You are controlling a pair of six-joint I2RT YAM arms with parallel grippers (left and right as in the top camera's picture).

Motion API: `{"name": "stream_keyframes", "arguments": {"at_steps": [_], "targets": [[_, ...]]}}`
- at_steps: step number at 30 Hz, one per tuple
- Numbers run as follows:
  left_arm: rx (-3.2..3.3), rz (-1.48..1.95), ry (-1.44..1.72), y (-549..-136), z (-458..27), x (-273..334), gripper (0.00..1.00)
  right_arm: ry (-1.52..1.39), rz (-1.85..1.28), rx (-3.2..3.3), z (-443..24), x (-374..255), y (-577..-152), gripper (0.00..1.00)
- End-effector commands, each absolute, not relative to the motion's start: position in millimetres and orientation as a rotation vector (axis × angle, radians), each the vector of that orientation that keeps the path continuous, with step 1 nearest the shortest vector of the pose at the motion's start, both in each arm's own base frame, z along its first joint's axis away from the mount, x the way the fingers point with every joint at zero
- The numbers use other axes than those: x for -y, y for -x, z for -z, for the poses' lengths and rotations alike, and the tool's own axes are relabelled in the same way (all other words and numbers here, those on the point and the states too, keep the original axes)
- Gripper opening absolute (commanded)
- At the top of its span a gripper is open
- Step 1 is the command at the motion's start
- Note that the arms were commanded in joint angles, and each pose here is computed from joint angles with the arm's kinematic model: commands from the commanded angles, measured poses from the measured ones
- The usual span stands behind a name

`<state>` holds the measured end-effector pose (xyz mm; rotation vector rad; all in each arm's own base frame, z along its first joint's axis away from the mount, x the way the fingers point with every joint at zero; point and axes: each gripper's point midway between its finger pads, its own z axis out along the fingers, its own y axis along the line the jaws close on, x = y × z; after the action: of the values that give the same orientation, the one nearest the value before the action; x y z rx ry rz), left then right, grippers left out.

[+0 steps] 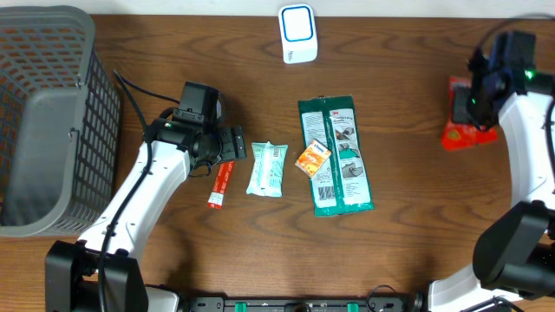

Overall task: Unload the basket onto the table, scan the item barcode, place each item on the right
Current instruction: 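Move the red snack packet right and drop it on the table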

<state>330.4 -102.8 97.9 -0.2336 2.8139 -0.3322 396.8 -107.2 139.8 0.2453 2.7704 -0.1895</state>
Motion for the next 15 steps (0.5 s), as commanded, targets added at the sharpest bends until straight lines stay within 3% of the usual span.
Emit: {"name": "stream_keyframes", "arguments": {"at_steps": [1, 8, 9, 11, 15], "targets": [[-2.807, 0.323, 0.224, -332.8, -100.1, 101.5, 0.87, -0.341, 0.205, -2.783, -108.0, 133.5, -379.7, 0.01], [-2.804, 0.324, 0.223, -333.5, -100.3, 101.7, 0.87, -0.381, 0.257, -2.737, -61.8, 171.8, -362.9, 0.01], [-2.804, 0.324, 0.224, -333.5, -100.3, 101.7, 0.87, -0.382, 0.262, -2.736, -59.1, 174.4, -361.0, 0.07], [-2.804, 0.324, 0.224, -333.5, -100.3, 101.7, 0.87, -0.395, 0.265, -2.729, -57.1, 177.6, -359.7, 0.45], [-2.804, 0.324, 0.224, -333.5, -100.3, 101.7, 0.87, -0.4, 0.273, -2.714, -58.7, 180.9, -361.9, 0.75]]}}
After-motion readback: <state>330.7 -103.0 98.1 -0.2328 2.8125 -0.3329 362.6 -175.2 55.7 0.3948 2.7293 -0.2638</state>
